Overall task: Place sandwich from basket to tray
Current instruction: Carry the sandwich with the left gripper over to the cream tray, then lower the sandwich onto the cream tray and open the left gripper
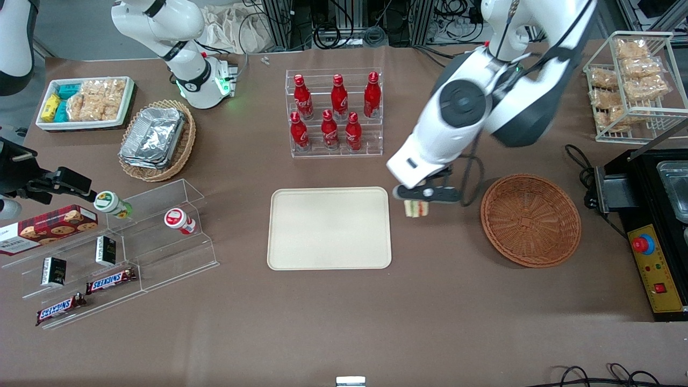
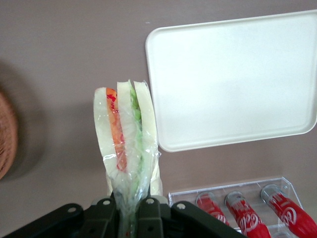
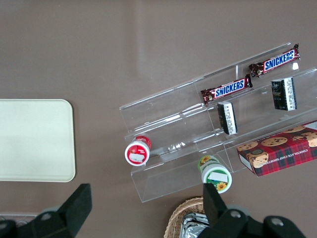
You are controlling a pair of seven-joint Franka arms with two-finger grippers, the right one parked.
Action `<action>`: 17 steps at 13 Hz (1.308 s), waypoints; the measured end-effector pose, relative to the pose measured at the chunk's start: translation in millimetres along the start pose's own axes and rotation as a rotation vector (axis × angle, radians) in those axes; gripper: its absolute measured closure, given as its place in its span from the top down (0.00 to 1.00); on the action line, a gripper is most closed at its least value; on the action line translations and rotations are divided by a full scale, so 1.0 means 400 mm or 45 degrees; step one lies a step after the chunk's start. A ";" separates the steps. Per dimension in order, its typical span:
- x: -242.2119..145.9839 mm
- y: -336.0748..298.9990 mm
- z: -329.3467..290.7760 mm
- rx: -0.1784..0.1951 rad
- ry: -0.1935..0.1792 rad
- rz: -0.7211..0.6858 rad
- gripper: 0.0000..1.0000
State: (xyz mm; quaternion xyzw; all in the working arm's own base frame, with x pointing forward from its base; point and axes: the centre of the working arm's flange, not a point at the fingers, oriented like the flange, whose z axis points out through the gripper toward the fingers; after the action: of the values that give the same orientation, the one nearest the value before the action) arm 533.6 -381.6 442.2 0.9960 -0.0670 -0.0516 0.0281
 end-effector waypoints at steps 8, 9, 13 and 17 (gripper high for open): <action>0.113 0.075 0.420 -0.111 0.008 0.076 0.15; 0.116 0.072 0.457 -0.093 0.004 0.084 0.15; 0.127 0.072 0.529 -0.044 0.049 0.012 0.30; 0.118 0.111 0.465 -0.009 0.075 -0.023 0.74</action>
State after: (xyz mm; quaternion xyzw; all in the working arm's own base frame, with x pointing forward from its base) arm 554.5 -441.0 255.7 0.9976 -0.0568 -0.0226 0.0330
